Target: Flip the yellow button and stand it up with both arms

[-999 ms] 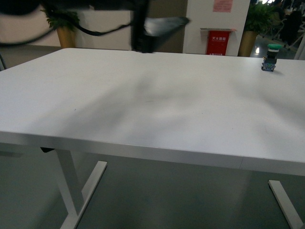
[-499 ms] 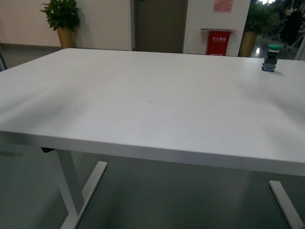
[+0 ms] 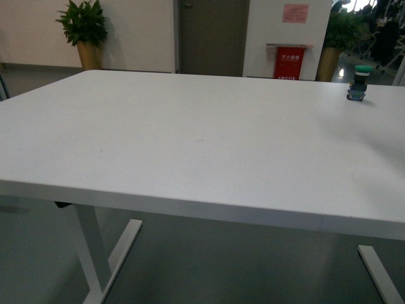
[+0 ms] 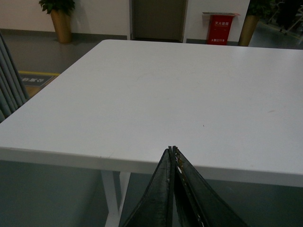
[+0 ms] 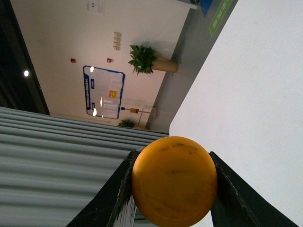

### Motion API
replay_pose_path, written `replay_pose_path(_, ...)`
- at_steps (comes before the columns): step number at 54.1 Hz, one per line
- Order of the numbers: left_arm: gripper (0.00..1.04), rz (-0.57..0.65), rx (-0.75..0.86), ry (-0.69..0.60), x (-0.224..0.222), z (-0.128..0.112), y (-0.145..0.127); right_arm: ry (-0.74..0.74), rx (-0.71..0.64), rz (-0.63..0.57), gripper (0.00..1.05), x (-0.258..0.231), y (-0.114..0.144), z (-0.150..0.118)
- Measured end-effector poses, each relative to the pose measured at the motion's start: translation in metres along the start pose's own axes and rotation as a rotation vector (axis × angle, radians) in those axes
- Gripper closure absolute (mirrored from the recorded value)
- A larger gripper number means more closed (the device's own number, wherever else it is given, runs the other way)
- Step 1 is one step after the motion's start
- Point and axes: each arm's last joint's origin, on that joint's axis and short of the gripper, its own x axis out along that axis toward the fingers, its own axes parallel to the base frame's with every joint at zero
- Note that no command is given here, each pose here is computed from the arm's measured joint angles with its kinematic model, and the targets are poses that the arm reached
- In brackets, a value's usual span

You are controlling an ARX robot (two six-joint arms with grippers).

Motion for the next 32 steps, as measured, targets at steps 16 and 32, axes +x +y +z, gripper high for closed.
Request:
replay_pose_path(16,1.01,0.0,0.0,0.002,-0.017,-0.012,0.0,-0.005,-0.01,-0.001,0.68,-0.001,0.003,0.003)
replay_pose_path(32,1.01,0.0,-0.002,-0.01,-0.033,-0.023,0.0,-0.017,-0.018,0.0,0.68,-0.004,0.005,0.006)
